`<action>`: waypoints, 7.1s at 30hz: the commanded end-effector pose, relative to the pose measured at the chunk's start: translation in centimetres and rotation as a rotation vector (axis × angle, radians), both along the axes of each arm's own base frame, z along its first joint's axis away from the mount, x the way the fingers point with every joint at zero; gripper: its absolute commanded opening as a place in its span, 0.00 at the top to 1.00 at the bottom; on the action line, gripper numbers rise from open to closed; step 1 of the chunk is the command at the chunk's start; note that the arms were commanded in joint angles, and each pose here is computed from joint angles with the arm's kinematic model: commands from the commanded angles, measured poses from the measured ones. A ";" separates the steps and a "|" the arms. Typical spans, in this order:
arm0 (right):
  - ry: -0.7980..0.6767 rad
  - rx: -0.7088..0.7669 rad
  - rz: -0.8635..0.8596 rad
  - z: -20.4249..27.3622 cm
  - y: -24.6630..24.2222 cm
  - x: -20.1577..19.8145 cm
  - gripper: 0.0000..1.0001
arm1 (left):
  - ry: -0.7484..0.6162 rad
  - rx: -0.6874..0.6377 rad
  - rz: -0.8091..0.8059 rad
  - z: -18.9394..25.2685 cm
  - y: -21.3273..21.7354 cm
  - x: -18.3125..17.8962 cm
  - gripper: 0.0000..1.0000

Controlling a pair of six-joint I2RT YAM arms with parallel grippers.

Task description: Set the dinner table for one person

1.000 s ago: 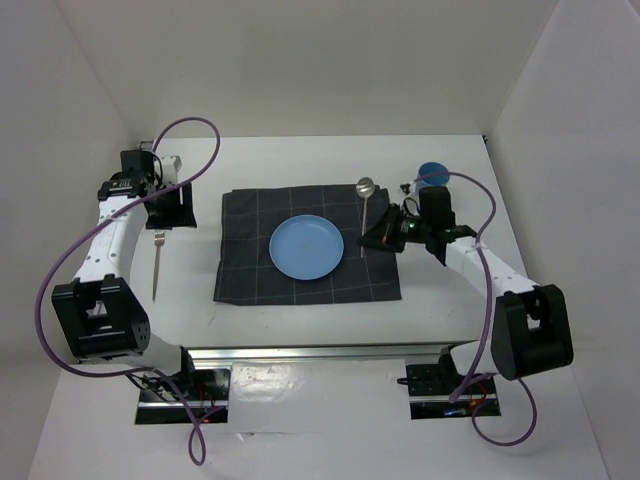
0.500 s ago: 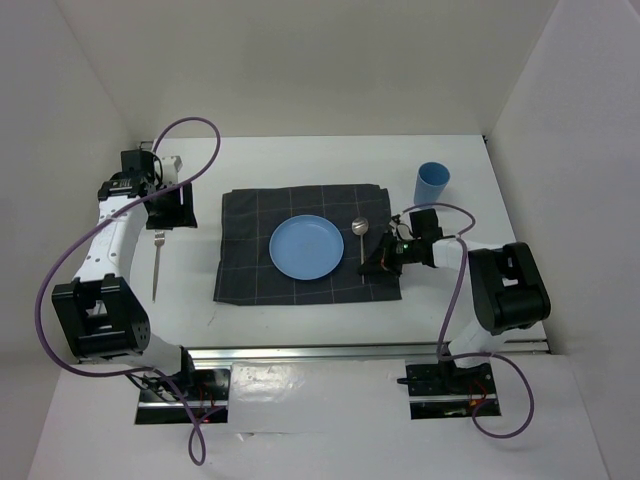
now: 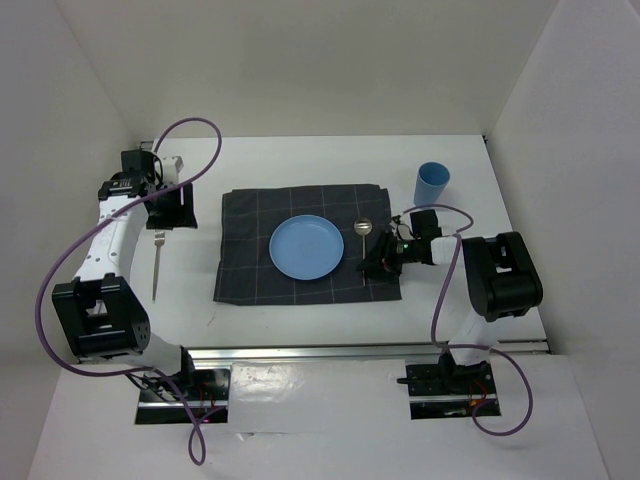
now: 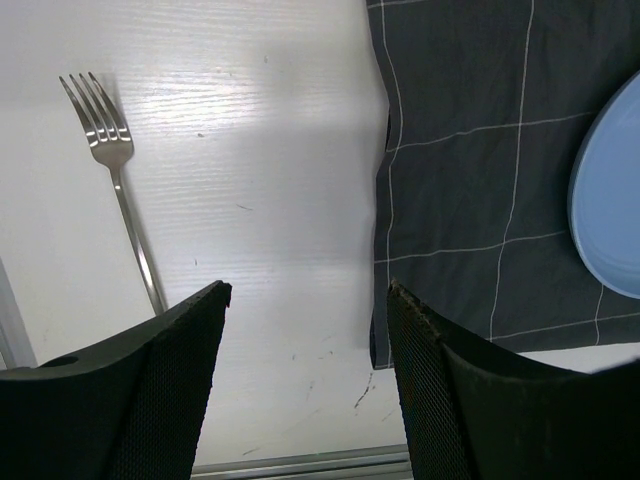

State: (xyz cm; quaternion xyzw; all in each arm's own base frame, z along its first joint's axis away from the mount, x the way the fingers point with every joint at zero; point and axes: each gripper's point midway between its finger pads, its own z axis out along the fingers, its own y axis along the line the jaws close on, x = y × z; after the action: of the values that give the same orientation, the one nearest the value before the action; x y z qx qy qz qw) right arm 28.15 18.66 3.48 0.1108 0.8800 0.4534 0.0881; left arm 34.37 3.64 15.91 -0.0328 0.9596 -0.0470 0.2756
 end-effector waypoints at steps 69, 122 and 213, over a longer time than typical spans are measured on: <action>-0.496 -0.511 -0.284 18.7 -4.4 4.4 0.00 | 0.483 -0.125 -0.033 -17.2 6.9 -3.8 1.00; -0.470 -0.606 -0.413 18.0 -7.7 2.4 0.00 | 0.461 -0.005 0.060 -13.7 -12.9 1.6 1.00; -0.353 -0.970 0.019 8.4 -2.6 23.3 0.60 | 0.274 0.066 0.064 -5.9 -3.2 0.6 0.44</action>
State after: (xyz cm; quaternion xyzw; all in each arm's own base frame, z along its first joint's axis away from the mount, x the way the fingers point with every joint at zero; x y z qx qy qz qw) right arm 52.06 16.40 12.83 -0.0249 0.9545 0.0159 0.2969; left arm 35.03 0.53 9.57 -0.0642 0.9887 0.0055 0.1353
